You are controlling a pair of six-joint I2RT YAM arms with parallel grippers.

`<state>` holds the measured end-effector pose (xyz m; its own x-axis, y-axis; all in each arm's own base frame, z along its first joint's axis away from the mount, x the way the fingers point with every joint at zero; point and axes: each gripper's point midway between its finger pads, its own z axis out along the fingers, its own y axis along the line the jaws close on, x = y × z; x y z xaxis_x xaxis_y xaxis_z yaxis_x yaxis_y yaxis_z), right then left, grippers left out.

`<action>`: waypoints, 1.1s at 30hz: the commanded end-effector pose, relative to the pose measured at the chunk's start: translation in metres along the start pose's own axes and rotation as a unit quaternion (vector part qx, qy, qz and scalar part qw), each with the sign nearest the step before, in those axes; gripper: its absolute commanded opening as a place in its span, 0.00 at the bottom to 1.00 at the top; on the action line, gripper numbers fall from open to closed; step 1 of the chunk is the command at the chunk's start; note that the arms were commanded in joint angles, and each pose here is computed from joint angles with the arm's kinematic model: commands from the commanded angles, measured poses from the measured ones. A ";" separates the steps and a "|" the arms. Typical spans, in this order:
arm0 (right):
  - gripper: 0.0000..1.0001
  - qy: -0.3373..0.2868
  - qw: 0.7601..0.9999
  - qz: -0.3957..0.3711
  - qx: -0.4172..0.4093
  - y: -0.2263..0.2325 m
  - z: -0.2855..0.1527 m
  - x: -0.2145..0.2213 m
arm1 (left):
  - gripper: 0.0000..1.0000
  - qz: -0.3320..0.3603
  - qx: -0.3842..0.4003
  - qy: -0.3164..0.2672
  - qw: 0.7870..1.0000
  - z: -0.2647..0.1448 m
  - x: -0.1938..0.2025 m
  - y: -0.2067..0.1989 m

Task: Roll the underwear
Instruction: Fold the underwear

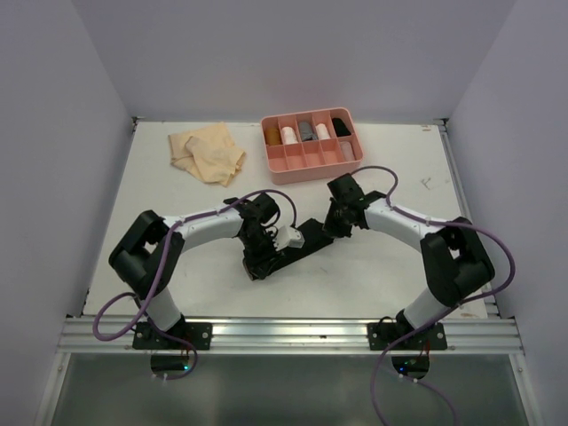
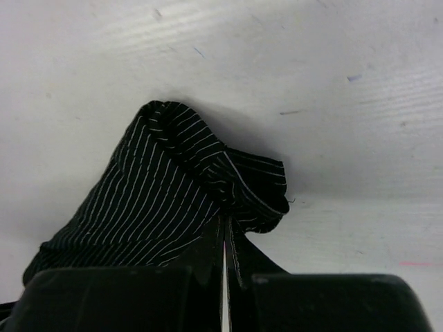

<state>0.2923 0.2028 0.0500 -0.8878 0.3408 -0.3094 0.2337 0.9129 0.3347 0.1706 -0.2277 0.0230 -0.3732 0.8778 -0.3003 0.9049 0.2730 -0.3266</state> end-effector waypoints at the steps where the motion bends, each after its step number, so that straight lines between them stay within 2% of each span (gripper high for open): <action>1: 0.00 0.006 1.000 0.003 0.022 -0.017 0.004 0.011 | 0.35 -0.017 0.024 0.067 0.997 0.013 0.037 -0.009; 3: 0.00 0.009 1.000 0.003 0.025 -0.020 0.012 0.013 | 0.33 -0.012 0.024 0.065 0.997 0.007 0.033 -0.011; 11: 0.00 0.027 0.998 -0.012 0.049 -0.027 0.037 0.018 | 0.35 0.025 0.030 0.070 0.997 -0.014 0.039 -0.022; 14: 0.00 0.031 0.998 -0.018 0.056 -0.031 0.041 0.020 | 0.37 0.040 0.042 0.082 0.995 -0.014 0.050 -0.027; 19: 0.00 0.035 0.998 -0.024 0.055 -0.032 0.042 0.022 | 0.46 0.059 0.052 0.077 0.994 -0.017 0.052 -0.032; 25: 0.00 0.033 0.998 -0.031 0.044 -0.030 0.039 0.022 | 0.54 0.097 0.020 0.030 0.995 -0.036 0.029 -0.028; 30: 0.00 0.027 0.999 -0.038 0.029 -0.024 0.032 0.018 | 0.56 0.120 -0.036 -0.057 0.990 -0.066 -0.005 -0.021; 33: 0.00 0.029 0.999 -0.040 0.010 -0.016 0.025 0.019 | 0.53 0.094 -0.073 -0.094 0.988 -0.079 -0.017 -0.005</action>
<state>0.2863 0.2086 0.0172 -0.9229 0.2809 -0.2634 0.1911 0.9279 0.3201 0.1588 -0.2063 0.0786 -0.1952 0.8827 -0.4275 0.9708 0.1121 -0.2119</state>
